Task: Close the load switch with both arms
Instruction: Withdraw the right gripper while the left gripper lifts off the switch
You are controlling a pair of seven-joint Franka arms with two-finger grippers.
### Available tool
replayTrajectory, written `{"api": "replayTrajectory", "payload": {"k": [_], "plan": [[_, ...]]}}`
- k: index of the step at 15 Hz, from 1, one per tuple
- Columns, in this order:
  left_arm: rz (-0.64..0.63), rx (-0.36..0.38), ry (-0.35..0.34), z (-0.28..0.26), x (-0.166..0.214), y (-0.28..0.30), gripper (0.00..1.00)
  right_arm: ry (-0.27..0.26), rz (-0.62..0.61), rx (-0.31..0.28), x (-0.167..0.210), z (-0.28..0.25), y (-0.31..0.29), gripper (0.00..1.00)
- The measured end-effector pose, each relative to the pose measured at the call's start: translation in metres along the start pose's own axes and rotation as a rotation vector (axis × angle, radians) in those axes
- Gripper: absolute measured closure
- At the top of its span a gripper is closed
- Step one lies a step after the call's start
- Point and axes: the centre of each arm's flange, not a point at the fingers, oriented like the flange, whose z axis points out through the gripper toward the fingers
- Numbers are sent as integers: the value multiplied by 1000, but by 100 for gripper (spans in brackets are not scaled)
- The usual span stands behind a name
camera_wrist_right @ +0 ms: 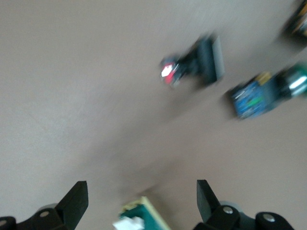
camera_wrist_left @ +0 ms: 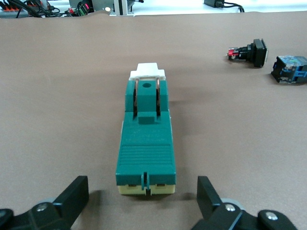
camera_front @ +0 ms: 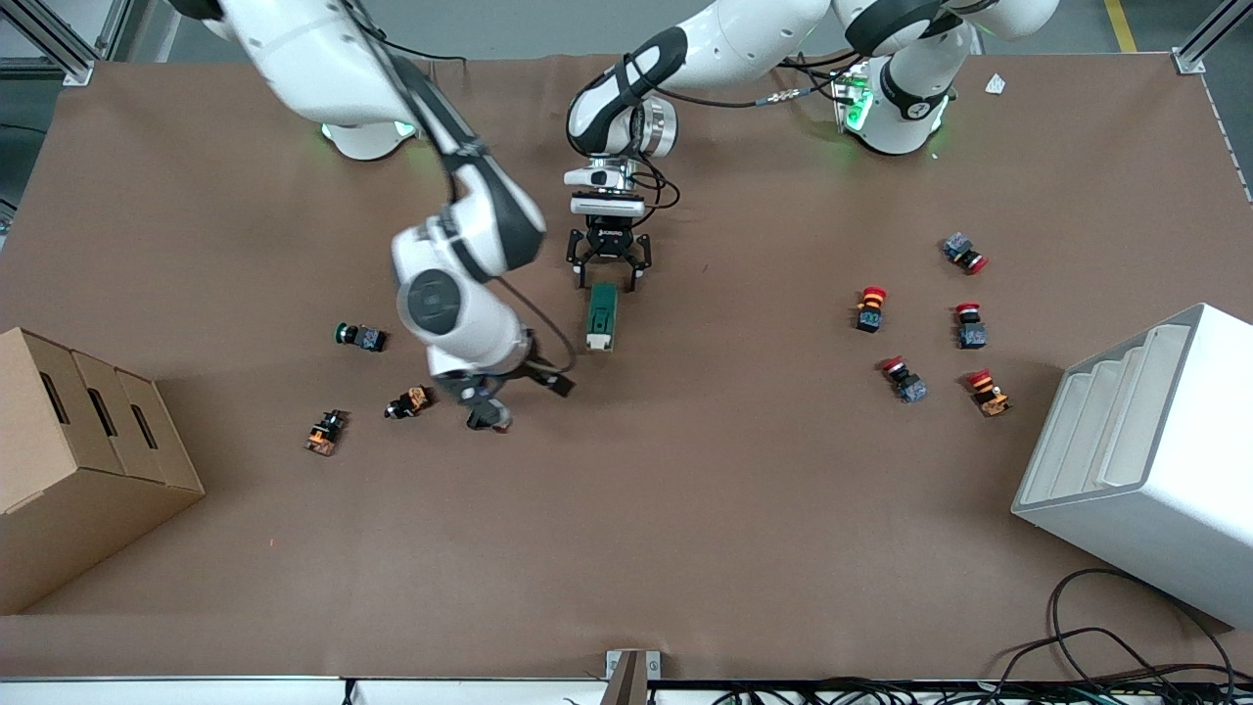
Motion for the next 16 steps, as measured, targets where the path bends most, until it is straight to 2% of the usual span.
{"api": "replayTrajectory", "payload": {"k": [2, 5, 9, 12, 16], "plan": [[4, 7, -8, 0, 2, 2, 1, -21, -109, -21, 37, -50, 38, 0], [-10, 30, -34, 1, 12, 10, 1, -20, -271, -95, 81, -109, 102, 0], [-95, 76, -79, -7, 49, 34, 1, -25, -439, -177, 110, -177, 171, 0], [-140, 133, -143, -22, 91, 50, 1, -37, -500, -209, 120, -231, 201, 0], [-175, 195, -245, -43, 166, 59, 1, -39, -499, -199, 135, -275, 231, 0]]}}
